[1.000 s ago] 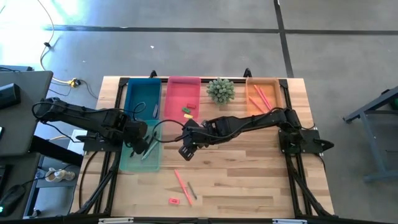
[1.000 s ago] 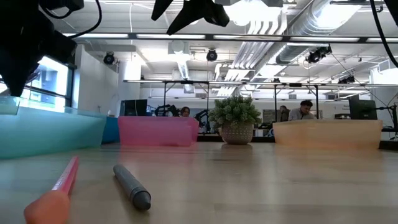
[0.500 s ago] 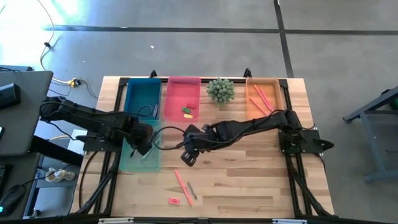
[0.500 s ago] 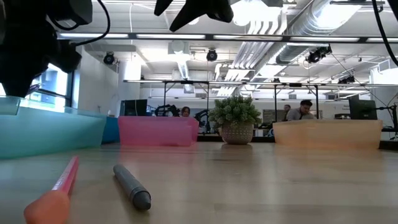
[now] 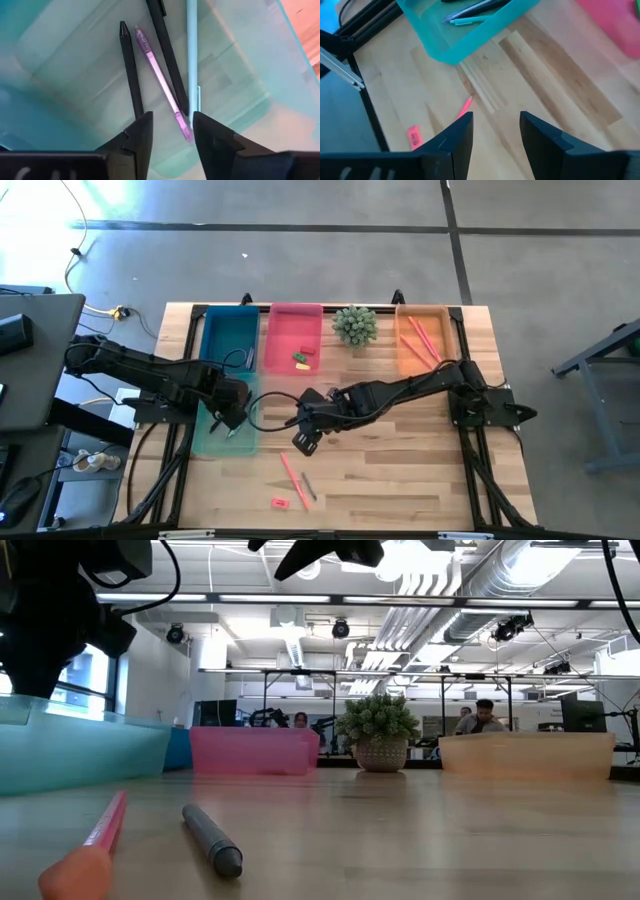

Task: Sort crayons/erasers/pens/pencils in bins
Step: Put the pink eraser into the pink bin

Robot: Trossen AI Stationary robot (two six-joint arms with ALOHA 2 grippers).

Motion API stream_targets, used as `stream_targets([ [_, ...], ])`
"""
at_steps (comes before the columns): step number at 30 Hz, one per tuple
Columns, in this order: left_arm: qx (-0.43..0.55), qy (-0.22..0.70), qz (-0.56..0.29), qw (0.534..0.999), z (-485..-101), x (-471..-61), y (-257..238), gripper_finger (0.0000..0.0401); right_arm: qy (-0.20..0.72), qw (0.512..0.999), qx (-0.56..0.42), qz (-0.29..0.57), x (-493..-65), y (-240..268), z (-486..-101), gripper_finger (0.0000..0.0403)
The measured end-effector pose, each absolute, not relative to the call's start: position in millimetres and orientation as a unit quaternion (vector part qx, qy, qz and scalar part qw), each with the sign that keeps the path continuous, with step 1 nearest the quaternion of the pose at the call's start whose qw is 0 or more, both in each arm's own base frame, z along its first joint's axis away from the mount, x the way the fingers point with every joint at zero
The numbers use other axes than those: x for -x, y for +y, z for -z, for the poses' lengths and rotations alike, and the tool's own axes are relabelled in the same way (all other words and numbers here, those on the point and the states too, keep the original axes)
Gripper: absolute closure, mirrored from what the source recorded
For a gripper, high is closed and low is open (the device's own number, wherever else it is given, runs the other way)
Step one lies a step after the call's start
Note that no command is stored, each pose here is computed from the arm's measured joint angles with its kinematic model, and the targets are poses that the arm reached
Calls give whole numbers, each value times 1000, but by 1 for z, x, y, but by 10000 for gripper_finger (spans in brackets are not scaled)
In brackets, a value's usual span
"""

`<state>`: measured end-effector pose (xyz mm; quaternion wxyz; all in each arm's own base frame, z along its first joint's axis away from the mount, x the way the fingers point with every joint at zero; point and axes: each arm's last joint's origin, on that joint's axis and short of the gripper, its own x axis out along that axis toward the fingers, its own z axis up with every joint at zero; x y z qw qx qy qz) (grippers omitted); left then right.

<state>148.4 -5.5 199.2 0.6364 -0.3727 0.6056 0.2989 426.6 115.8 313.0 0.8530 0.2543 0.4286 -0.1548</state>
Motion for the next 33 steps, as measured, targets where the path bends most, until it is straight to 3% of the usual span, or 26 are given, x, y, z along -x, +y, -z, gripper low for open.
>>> stream_targets([
  [8,410,603,-266,630,-207,-144,-8,255,426,844,-282,160,-423,129,-313,249],
  [16,448,539,-256,666,-243,-148,-13,257,448,838,-275,144,-420,151,-302,249],
  [23,450,517,-220,694,-261,-155,-23,263,482,804,-313,150,-424,170,-277,249],
  [33,406,555,-186,702,-260,-149,-36,263,526,738,-391,161,-440,189,-229,249],
])
